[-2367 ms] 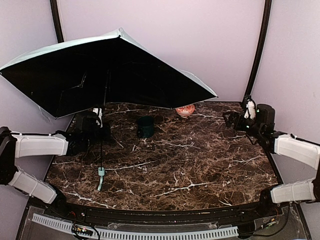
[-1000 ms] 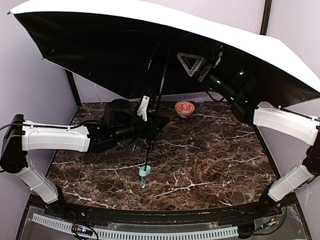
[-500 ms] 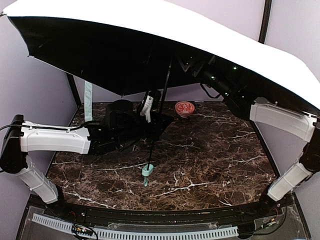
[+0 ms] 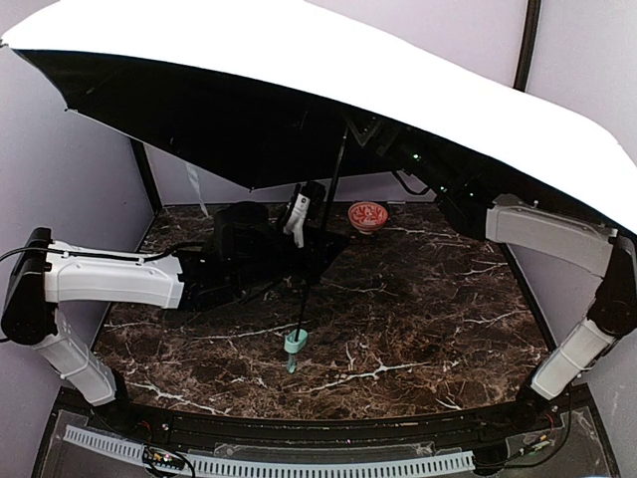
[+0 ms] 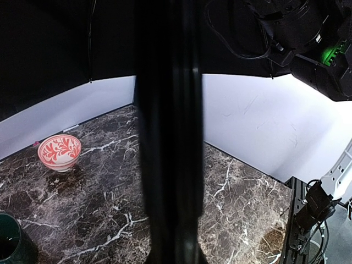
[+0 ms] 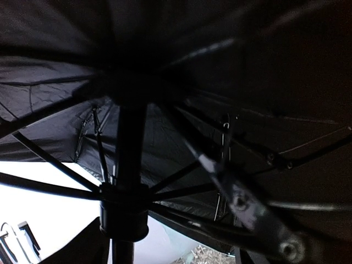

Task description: Put away the umbrella

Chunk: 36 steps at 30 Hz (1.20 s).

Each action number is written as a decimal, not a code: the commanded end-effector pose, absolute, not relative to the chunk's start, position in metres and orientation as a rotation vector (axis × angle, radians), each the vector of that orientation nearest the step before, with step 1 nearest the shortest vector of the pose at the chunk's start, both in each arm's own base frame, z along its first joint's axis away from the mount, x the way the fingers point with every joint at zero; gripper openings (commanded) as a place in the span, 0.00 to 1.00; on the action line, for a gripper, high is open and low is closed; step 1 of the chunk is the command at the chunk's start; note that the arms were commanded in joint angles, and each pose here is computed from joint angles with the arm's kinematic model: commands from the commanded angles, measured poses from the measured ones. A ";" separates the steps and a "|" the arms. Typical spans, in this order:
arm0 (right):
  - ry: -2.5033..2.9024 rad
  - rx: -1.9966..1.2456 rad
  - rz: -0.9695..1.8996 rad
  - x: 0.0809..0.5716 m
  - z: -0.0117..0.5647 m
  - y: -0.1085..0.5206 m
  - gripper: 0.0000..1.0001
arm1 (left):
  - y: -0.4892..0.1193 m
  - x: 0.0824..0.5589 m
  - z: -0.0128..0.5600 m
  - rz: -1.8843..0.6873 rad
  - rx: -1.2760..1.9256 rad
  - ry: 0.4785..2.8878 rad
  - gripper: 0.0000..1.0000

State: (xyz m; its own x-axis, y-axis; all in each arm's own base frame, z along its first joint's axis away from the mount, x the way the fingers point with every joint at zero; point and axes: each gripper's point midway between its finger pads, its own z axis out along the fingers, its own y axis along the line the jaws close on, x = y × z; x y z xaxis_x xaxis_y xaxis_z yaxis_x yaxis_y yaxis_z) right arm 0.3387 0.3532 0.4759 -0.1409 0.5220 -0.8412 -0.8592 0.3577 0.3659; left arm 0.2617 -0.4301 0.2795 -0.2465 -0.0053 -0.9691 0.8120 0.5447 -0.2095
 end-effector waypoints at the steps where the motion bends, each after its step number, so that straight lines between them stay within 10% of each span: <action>1: 1.044 -0.330 1.241 0.328 0.514 0.339 0.79 | -0.434 0.254 0.305 -0.936 0.702 1.551 0.00; 16: 0.998 -0.275 1.187 0.332 0.516 0.330 0.60 | -0.436 0.251 0.291 -0.951 0.717 1.583 0.00; 24: 1.023 -0.291 1.173 0.335 0.510 0.333 0.14 | -0.436 0.251 0.287 -0.946 0.724 1.587 0.00; 36: 1.130 -0.380 1.114 0.329 0.480 0.337 0.00 | -0.431 0.240 0.318 -1.005 0.722 1.495 0.00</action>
State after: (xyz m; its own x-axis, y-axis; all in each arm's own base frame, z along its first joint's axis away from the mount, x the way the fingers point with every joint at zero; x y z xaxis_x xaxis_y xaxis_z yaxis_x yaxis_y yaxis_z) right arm 0.3282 0.3486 0.4800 -0.0830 0.5564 -0.8267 -0.8602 0.3789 0.3413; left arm 0.2598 -0.4319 0.2649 -0.2775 0.0001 -0.9607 0.8135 0.5321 -0.2349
